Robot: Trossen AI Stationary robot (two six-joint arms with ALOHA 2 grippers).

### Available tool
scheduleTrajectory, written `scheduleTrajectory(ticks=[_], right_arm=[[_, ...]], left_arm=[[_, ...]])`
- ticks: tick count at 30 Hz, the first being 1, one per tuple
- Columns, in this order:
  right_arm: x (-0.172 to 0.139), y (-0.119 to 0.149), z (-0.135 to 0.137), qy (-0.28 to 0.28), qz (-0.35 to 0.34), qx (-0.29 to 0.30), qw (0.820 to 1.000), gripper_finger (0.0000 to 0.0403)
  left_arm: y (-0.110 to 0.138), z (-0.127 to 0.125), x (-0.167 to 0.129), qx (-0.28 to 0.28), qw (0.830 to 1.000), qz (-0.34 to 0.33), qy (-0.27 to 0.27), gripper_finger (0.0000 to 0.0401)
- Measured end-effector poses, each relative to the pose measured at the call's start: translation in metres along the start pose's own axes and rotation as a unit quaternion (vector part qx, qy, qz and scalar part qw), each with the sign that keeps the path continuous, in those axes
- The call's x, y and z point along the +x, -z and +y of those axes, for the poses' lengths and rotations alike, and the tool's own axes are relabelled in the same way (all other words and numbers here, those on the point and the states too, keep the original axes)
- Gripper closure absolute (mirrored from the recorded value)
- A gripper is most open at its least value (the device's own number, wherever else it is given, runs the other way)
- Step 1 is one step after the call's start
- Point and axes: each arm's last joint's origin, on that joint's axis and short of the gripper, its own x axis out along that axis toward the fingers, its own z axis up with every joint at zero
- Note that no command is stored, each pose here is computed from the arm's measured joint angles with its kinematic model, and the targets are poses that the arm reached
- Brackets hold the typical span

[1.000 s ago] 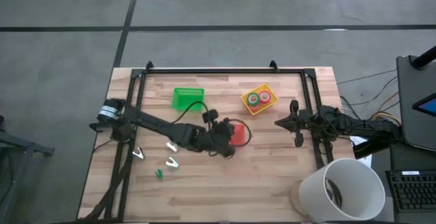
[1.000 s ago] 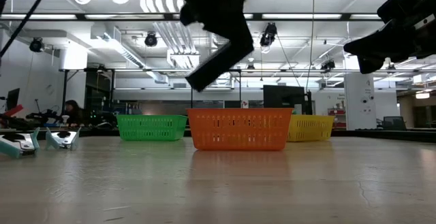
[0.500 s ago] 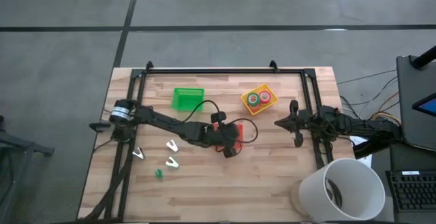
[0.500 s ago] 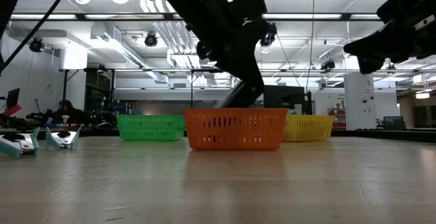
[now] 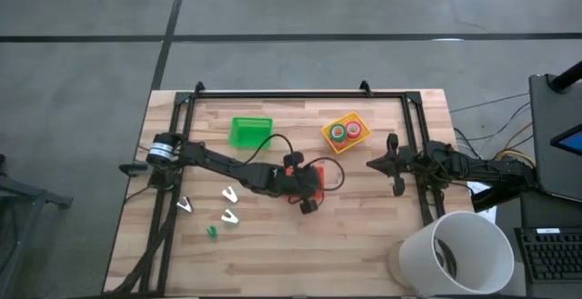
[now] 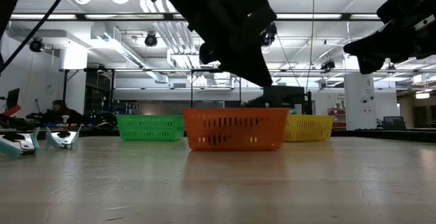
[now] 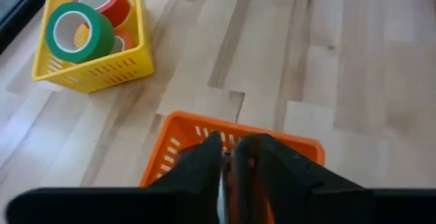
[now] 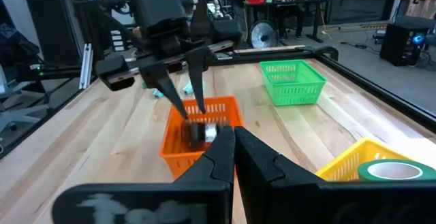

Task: Pick and place Stapler, Stapler remover, tape
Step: Put the big black stapler into the orange bin, then put the black staple remover into the green bin

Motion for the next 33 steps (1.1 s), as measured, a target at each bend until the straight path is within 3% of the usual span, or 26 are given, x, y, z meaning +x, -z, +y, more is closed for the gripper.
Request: scheduleTrajectory(ticks=[4, 7, 11, 16, 21, 26, 28, 30, 33], right_arm=[[0.000, 0.000, 0.000, 0.000, 0.000, 0.000, 1.000, 0.0394], [0.000, 0.000, 0.000, 0.000, 0.000, 0.000, 1.000, 0.0394], [0.000, 0.000, 0.000, 0.000, 0.000, 0.000, 1.000, 0.0394], [0.000, 0.000, 0.000, 0.000, 0.000, 0.000, 1.000, 0.0394], [0.000, 0.000, 0.000, 0.000, 0.000, 0.000, 1.000, 0.0394], [0.000, 0.000, 0.000, 0.000, 0.000, 0.000, 1.000, 0.0394], [0.000, 0.000, 0.000, 0.000, 0.000, 0.000, 1.000, 0.0394], [0.000, 0.000, 0.000, 0.000, 0.000, 0.000, 1.000, 0.0394], [0.000, 0.000, 0.000, 0.000, 0.000, 0.000, 1.000, 0.0394]], left_arm=[[-0.001, -0.001, -0.003, -0.006, 1.000, 0.001, 0.009, 0.0254], [-0.007, -0.007, -0.023, -0.010, 0.998, 0.001, 0.066, 0.0231], [-0.012, -0.019, -0.072, -0.005, 0.991, 0.027, 0.133, 0.0223], [0.004, -0.021, -0.144, 0.017, 0.986, 0.099, 0.132, 0.0230], [0.029, -0.015, -0.194, 0.051, 0.982, 0.165, 0.070, 0.0236], [0.057, -0.008, -0.217, 0.054, 0.964, 0.261, -0.002, 0.0236], [0.067, -0.005, -0.220, 0.018, 0.953, 0.301, -0.029, 0.0236], [0.076, -0.003, -0.218, -0.053, 0.945, 0.314, -0.071, 0.0236], [0.091, -0.001, -0.213, -0.160, 0.920, 0.335, -0.122, 0.0239]])
